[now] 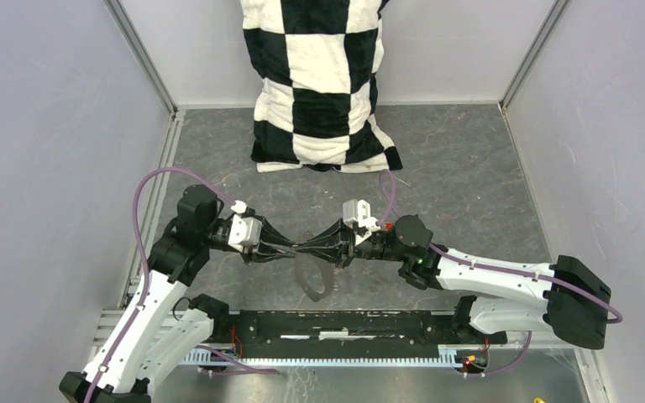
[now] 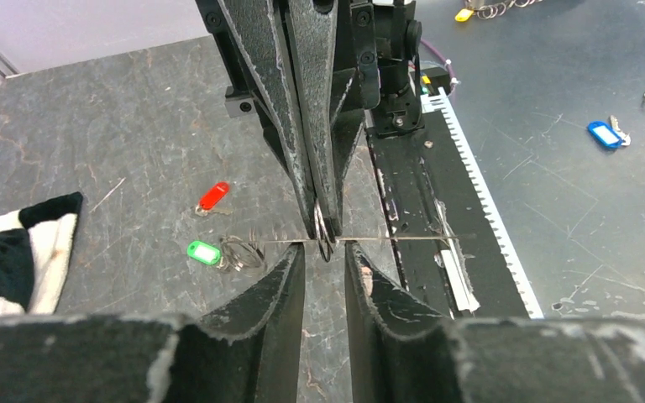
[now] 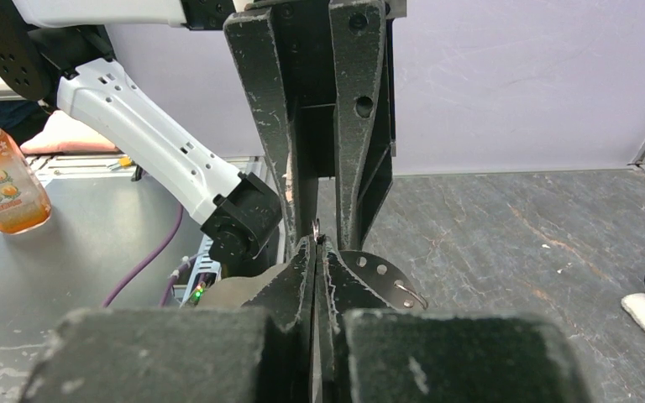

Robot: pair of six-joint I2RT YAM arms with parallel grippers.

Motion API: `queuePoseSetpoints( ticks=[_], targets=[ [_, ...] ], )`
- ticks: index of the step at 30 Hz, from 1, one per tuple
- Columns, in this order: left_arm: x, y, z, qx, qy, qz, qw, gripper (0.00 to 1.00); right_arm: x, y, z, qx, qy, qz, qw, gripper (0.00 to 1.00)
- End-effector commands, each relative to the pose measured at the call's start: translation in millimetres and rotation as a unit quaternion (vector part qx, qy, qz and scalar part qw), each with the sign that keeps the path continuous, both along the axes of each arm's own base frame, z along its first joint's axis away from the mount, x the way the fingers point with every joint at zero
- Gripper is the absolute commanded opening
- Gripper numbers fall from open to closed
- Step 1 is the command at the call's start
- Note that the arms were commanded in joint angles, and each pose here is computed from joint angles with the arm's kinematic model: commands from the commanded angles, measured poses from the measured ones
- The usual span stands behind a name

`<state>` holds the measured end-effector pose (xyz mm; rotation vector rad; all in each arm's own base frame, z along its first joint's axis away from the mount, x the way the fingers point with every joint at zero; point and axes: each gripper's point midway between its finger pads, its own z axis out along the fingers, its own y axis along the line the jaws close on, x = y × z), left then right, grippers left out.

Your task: Put the keys on the keyring

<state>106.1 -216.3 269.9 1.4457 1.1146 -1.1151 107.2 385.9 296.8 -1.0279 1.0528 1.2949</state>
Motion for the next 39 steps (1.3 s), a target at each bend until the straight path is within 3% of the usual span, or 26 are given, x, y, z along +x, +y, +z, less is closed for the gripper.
queuePoseSetpoints(
  ticks=[1,4,9,14,25,39],
  targets=[
    [4.4,-0.4,15.8,-0.012,-0.061,0.003,0.998,0.26,2.4,2.7,14.6,0.010,-0.011,-0.003,1.000,0.01],
    [6.8,-0.2,14.9,-0.010,-0.062,0.010,0.998,0.12,0.3,2.5,14.2,0.008,-0.013,0.002,1.000,0.00],
    [9.3,0.2,17.2,-0.009,-0.067,0.017,0.998,0.02,-2.6,2.9,12.1,0.004,-0.013,0.012,1.000,0.01],
    [7.3,1.1,16.5,-0.010,-0.075,0.016,0.997,0.02,-9.7,6.1,12.1,-0.006,-0.015,0.037,0.999,0.01],
    [13.5,7.7,-10.2,0.031,-0.062,0.045,0.997,0.02,-7.7,3.7,13.1,-0.080,-0.041,0.042,0.995,0.26],
    [20.0,8.0,-20.0,0.059,-0.004,0.060,0.996,0.02,8.0,6.3,-6.9,-0.213,-0.075,0.041,0.973,0.41]
  ],
)
